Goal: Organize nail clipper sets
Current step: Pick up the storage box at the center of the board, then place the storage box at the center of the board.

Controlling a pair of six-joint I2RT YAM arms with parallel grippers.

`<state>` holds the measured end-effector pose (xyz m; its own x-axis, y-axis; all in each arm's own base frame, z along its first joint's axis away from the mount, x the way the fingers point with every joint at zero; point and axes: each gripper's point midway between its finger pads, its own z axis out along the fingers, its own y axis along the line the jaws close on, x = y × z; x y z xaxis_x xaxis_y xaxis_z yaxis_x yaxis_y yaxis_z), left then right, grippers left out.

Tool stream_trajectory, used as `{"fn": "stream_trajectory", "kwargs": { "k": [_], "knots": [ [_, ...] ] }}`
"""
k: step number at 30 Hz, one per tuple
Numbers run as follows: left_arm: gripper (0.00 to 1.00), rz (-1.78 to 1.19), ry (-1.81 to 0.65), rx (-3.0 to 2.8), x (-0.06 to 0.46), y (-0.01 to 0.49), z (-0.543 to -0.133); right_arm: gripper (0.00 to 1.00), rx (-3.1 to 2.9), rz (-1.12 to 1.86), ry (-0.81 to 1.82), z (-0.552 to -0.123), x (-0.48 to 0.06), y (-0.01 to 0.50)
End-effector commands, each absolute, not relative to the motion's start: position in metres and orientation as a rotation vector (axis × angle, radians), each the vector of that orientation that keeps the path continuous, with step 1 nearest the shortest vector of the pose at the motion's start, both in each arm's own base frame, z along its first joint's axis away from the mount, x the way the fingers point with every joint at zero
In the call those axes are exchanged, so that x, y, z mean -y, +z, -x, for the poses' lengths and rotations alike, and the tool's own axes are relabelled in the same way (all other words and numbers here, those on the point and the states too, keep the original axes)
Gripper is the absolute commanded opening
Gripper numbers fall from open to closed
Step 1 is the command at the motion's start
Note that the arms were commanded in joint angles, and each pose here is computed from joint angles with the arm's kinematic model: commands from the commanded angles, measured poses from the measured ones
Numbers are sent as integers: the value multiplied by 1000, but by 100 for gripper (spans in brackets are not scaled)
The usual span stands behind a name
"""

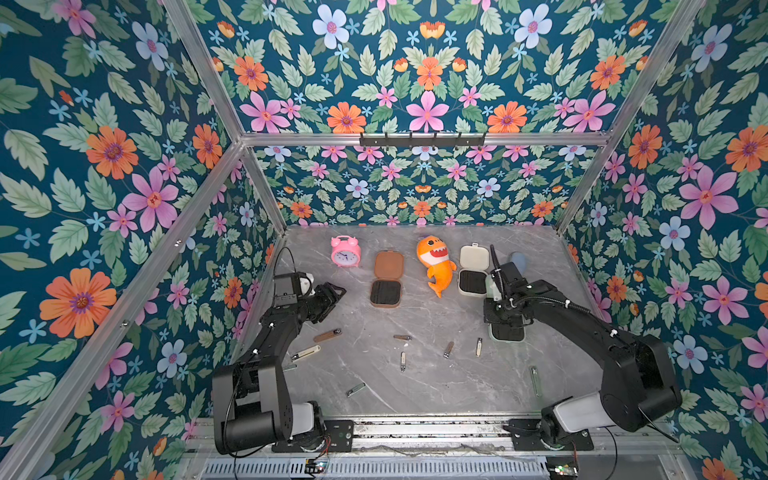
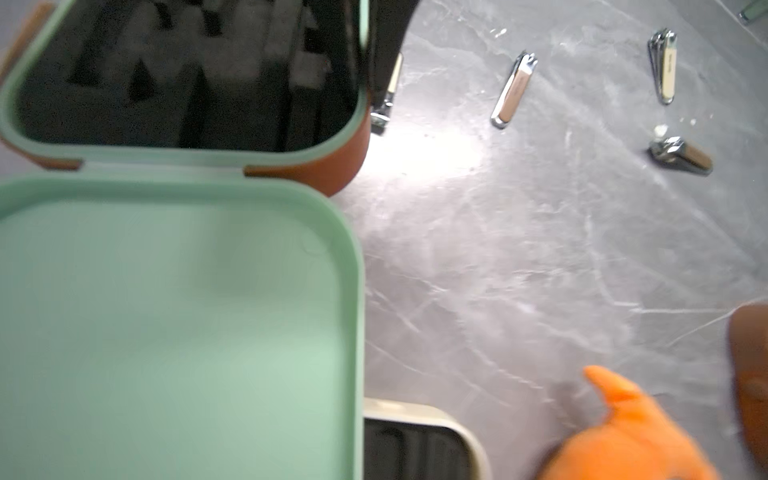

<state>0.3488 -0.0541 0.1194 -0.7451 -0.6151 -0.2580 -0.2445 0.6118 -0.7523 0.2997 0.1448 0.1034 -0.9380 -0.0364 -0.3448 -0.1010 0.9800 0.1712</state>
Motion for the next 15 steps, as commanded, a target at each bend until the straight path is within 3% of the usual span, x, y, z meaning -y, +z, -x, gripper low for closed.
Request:
{"fn": "stream_trajectory", "kwargs": {
  "k": [1,6,15],
  "knots": [
    [69,668,-997,-2329,55,121,-350,0,-2704,441,228,-296,-180,116],
    [69,674,-994,-2335,55,118,-347,0,-2574,890,276,-284,-258,117],
    [70,710,-972,-2339,45,109,-335,0,-2584,1200,312,-282,-320,81]
  ]
}}
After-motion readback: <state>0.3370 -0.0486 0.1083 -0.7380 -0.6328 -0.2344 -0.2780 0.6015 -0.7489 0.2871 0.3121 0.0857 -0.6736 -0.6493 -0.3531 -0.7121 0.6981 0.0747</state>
